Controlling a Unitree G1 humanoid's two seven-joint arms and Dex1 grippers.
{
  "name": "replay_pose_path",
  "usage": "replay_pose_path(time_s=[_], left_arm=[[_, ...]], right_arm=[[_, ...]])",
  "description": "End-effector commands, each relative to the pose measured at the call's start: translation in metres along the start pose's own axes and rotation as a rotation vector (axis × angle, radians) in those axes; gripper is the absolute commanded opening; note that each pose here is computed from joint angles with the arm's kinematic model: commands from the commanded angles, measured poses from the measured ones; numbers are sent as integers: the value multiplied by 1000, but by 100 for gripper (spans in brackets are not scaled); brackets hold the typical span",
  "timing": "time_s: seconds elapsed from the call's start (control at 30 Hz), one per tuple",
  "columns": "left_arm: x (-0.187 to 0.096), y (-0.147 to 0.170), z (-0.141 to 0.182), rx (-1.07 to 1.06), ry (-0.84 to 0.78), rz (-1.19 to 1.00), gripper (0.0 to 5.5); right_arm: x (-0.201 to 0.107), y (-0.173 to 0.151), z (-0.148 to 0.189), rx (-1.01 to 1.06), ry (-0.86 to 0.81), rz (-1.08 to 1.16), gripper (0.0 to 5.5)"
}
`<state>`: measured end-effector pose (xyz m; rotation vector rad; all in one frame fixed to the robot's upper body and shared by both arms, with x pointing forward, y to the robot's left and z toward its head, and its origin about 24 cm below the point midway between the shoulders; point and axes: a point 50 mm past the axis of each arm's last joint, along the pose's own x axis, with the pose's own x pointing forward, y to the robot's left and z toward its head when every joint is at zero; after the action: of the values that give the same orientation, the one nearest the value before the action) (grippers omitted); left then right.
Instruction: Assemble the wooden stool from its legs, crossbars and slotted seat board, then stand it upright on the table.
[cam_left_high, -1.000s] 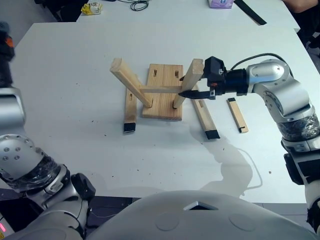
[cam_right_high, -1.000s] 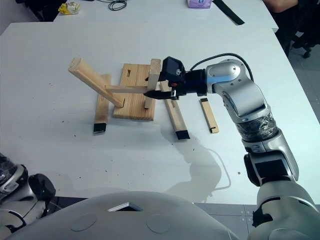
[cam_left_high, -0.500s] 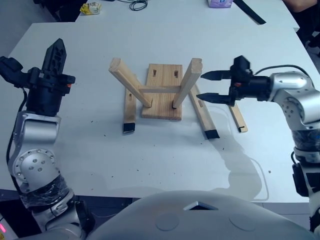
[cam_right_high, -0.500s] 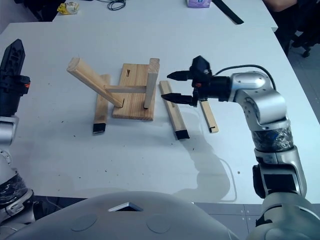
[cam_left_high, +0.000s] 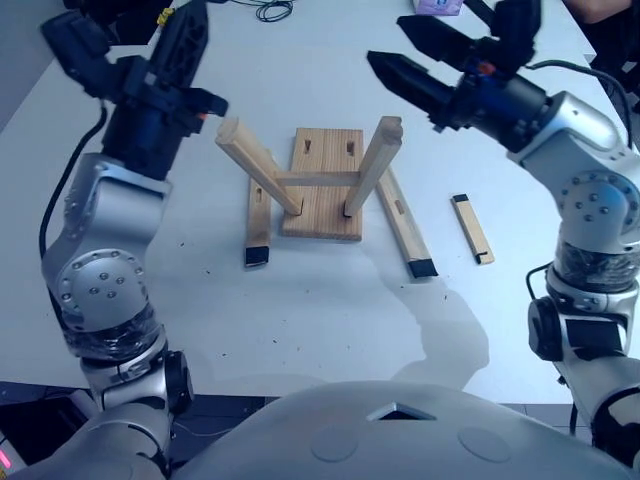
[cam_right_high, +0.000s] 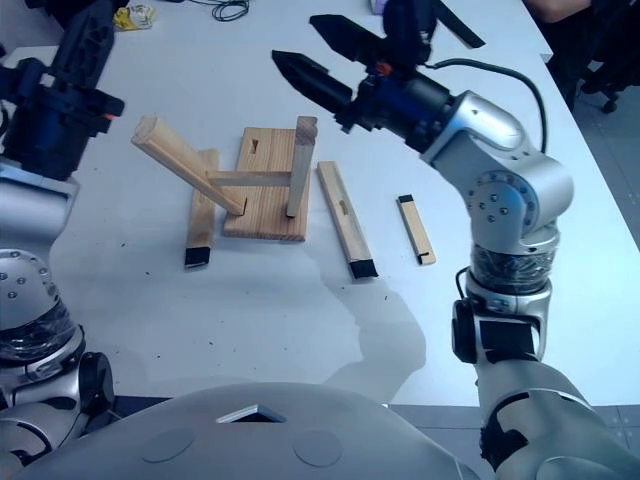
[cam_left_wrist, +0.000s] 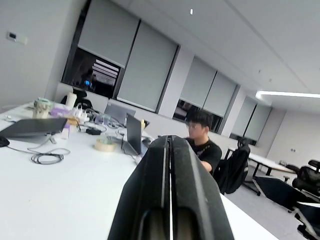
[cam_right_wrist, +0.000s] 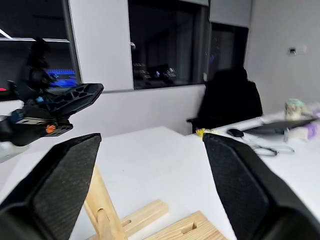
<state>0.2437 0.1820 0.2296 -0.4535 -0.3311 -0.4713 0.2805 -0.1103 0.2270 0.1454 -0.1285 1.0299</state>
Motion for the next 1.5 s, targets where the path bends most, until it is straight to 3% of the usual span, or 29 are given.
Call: replay_pose_path(time_s=[0.03,0.23,0.4,0.53,0.63,0.83,0.93,1.03,1.13,1.2,1.27,1.37,1.5], left_arm=[[3,-10,12,45,-28,-34,0],[-2,-8,15,40,-35,-2,0],[-9,9,-8,32,84,97,0],[-2,9,-11,31,79,69,0],[7,3,-3,43,18,12,0],[18,-38,48,54,-272,-249,0],[16,-50,55,37,-313,-304,0],[24,-31,33,-25,-185,-168,0],[28,3,-23,-81,114,75,0],[9,28,-81,-69,396,216,0],[-12,35,-114,-67,551,253,0],[-17,28,-116,-91,551,219,0],[5,23,-74,-120,322,168,0]], right_arm=[[4,5,23,-37,-23,9,358],[2,19,32,-36,-24,79,271],[5,31,13,-5,29,80,194],[18,37,10,-7,12,73,134],[28,41,20,-12,-55,78,130],[24,43,83,34,-424,126,130],[22,42,91,74,-464,147,130],[26,40,67,51,-329,112,130],[33,37,17,23,-35,69,130],[27,35,-30,3,205,37,130],[21,34,-51,-21,304,18,130],[26,35,-36,-14,213,38,130],[30,39,-7,52,36,101,130]])
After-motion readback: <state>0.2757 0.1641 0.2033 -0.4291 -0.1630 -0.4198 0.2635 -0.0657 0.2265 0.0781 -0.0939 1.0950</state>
